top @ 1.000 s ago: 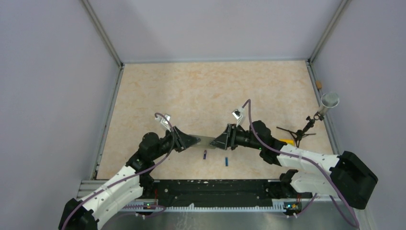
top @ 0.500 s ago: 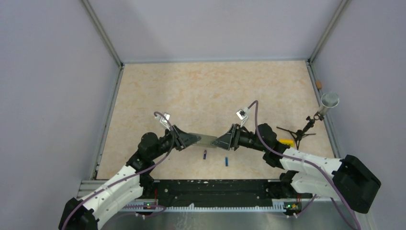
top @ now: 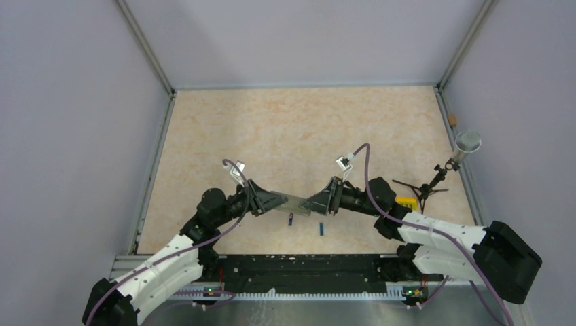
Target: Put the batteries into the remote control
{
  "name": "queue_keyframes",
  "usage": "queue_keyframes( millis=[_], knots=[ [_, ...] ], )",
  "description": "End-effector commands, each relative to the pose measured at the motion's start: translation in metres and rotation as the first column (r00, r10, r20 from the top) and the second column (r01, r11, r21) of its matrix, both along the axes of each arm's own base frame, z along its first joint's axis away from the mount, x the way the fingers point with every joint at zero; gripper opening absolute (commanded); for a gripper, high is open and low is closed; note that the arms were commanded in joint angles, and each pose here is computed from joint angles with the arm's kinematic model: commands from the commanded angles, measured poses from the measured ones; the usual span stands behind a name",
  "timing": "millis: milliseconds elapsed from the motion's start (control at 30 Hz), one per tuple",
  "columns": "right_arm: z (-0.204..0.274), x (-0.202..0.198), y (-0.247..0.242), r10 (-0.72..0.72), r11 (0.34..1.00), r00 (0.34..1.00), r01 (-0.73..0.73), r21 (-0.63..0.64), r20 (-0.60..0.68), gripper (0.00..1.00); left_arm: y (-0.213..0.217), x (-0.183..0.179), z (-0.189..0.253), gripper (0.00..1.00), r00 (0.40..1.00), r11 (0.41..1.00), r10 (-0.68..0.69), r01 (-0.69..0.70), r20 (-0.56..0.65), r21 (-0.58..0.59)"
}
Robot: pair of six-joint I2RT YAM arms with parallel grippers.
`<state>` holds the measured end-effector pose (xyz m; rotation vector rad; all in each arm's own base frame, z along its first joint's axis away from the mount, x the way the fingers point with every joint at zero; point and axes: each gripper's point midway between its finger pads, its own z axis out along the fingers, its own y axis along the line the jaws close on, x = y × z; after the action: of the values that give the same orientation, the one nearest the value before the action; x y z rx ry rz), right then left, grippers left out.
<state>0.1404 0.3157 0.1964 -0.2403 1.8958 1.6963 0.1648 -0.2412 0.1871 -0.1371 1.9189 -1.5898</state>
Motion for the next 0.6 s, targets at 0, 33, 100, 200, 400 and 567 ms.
queue_keyframes(
  millis=[0,33,100,200,400,567],
  knots=[
    [0.037,-0.007,0.003,0.033,0.994,0.996,-0.042,0.101,0.087,0.52,-0.006,-0.004,0.030,0.00,0.997,0.998,-0.039,0.042,0.067,-0.049],
    [0.037,-0.006,0.003,0.032,0.994,0.996,-0.041,0.100,0.088,0.52,-0.006,-0.004,0.029,0.00,0.997,0.998,-0.039,0.042,0.065,-0.048],
    [0.037,-0.006,0.004,0.032,0.994,0.996,-0.041,0.097,0.088,0.52,-0.006,-0.003,0.028,0.00,0.997,0.998,-0.037,0.040,0.064,-0.046],
    [0.035,-0.006,0.003,0.030,0.995,0.996,-0.037,0.090,0.087,0.52,-0.005,-0.002,0.029,0.00,0.997,0.999,-0.031,0.034,0.067,-0.041],
    [0.023,-0.001,-0.003,-0.013,1.000,0.997,0.012,0.011,0.076,0.51,-0.001,0.001,0.027,0.00,0.997,1.000,0.005,-0.004,0.071,-0.022],
    [0.012,0.003,-0.006,-0.038,0.998,0.997,0.041,-0.051,0.061,0.51,0.001,0.003,0.030,0.00,0.997,1.000,0.017,-0.016,0.076,-0.020]
  ],
)
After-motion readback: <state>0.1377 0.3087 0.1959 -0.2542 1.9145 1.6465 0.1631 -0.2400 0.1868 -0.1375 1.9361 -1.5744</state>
